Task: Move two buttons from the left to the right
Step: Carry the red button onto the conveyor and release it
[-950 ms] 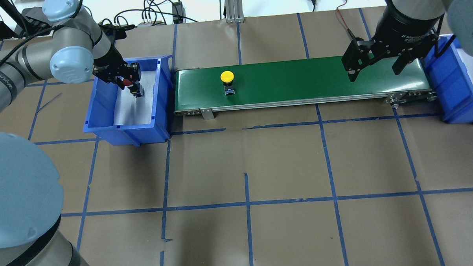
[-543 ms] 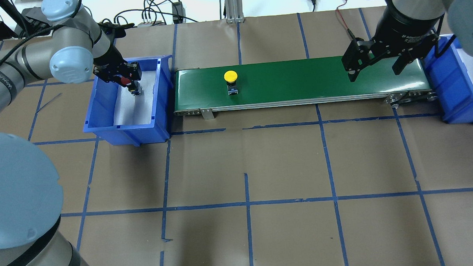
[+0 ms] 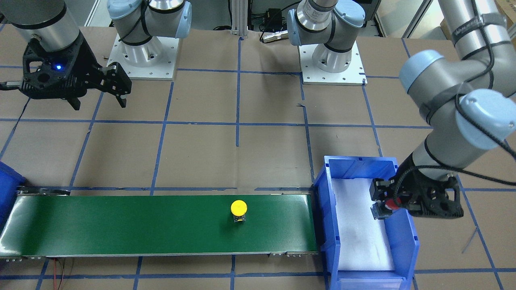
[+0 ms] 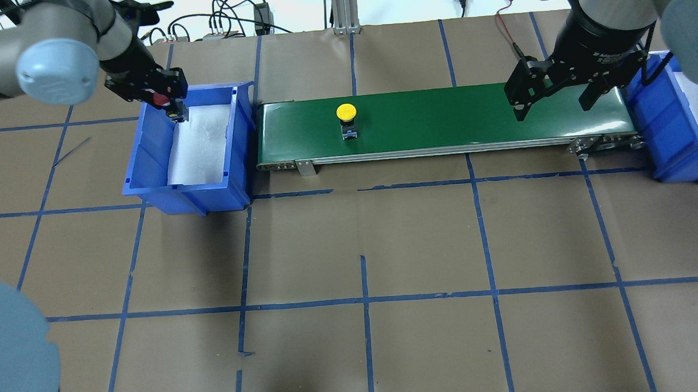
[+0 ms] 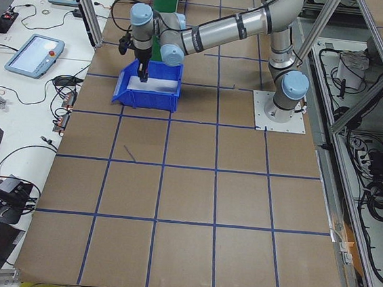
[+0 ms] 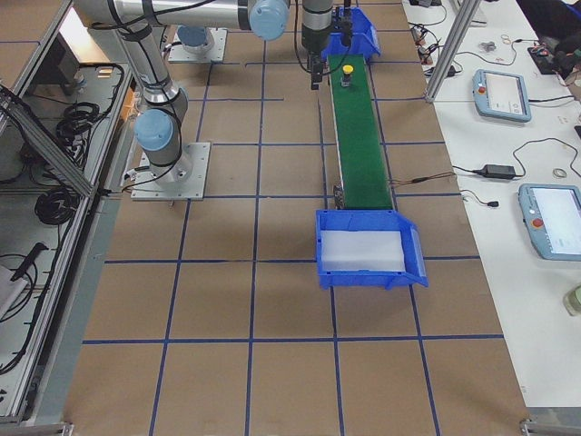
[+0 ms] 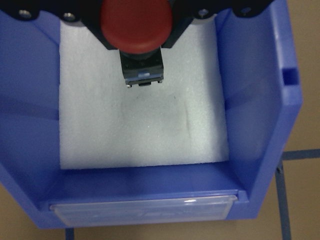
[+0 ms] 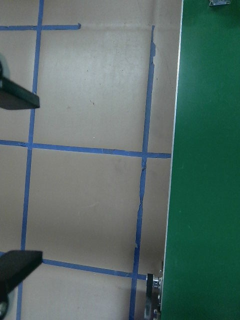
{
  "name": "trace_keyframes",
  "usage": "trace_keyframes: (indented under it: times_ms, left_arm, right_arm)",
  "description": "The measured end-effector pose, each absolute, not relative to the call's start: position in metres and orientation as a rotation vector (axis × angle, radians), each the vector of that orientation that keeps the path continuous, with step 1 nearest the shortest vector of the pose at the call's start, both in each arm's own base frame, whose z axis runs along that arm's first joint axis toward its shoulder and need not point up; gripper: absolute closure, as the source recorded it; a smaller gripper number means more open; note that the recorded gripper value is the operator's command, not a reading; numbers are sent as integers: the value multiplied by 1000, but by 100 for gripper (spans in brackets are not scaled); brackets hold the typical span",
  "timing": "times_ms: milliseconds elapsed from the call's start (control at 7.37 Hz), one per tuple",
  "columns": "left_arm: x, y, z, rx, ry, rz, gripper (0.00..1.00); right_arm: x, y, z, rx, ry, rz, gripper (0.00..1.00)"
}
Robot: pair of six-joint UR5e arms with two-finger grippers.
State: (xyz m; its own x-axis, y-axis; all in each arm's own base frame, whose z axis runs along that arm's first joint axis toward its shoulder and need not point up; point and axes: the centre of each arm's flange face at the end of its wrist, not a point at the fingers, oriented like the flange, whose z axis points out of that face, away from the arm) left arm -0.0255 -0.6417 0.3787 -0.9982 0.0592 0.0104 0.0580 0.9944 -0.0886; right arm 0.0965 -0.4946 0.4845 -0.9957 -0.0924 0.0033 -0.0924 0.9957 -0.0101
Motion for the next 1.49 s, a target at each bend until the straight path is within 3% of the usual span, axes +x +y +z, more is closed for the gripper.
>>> trace_keyframes:
  times_ms: [271,543,1221,1492]
  left_arm:
    - [-36,-585,452,-95,-3146,79,71]
    - [-44,-552,475,-102,-3143,21,71]
    - [-55,-545,475,-100,-3142,-3,72]
    - [-117,-550,460,-129,-3144,-1,73]
  right_arm:
    - [96,-495,485,144,-3136,17,0]
    - [97,-495,485,144,-3136,17,0]
    - [97,-495,484,144,-3137,16,0]
    - [97,-494,484,144,-3138,15,0]
